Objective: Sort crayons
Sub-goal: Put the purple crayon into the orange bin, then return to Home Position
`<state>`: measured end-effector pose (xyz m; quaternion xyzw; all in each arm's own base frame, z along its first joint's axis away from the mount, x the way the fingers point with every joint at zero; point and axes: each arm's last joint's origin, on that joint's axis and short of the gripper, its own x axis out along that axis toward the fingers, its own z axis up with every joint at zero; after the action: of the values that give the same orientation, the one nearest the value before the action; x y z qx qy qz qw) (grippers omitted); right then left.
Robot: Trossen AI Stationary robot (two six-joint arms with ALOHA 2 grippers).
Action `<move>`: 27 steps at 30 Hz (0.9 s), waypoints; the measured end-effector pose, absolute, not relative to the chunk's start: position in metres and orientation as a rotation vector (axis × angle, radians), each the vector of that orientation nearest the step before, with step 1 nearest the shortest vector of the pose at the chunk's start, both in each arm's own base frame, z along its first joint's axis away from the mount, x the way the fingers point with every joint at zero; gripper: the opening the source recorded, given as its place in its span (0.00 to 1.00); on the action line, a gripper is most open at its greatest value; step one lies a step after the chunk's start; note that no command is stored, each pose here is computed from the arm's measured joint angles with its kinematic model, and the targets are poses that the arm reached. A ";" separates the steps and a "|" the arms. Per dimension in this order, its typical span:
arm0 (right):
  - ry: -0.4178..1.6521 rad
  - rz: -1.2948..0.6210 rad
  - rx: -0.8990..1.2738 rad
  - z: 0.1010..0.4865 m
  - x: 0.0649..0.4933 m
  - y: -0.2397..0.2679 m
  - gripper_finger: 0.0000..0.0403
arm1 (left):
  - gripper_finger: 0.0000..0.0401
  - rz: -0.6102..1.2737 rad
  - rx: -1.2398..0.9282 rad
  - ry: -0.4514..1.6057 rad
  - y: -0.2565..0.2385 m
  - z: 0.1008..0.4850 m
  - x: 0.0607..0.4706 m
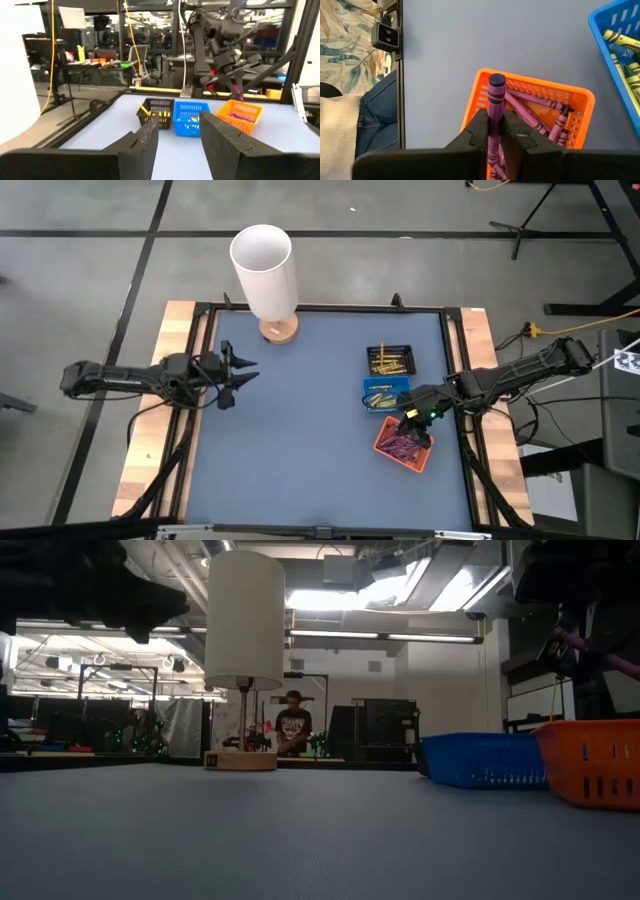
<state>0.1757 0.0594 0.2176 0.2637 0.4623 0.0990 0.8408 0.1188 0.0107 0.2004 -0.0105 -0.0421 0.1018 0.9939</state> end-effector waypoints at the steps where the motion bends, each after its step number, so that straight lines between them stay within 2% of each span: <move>1: 0.977 0.209 0.557 0.218 0.176 0.059 0.07 | 0.32 0.202 -0.021 -0.078 0.011 0.198 0.119; 8: 0.977 0.209 0.557 0.217 0.176 0.059 0.09 | 0.32 0.193 -0.022 -0.083 0.016 0.189 0.118; 13: 0.977 0.209 0.557 0.217 0.176 0.059 0.21 | 0.32 0.214 -0.026 -0.062 0.019 0.179 0.118; 19: 0.976 0.206 0.556 0.217 0.176 0.059 0.32 | 0.32 0.137 -0.042 -0.080 0.018 0.176 0.117; 27: 0.974 0.200 0.553 0.217 0.176 0.059 0.33 | 0.32 0.139 -0.016 -0.013 0.019 0.169 0.117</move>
<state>0.1758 0.0590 0.2174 0.2620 0.4610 0.0945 0.8426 0.1174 0.0189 0.1694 -0.0081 -0.0064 0.0696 0.9975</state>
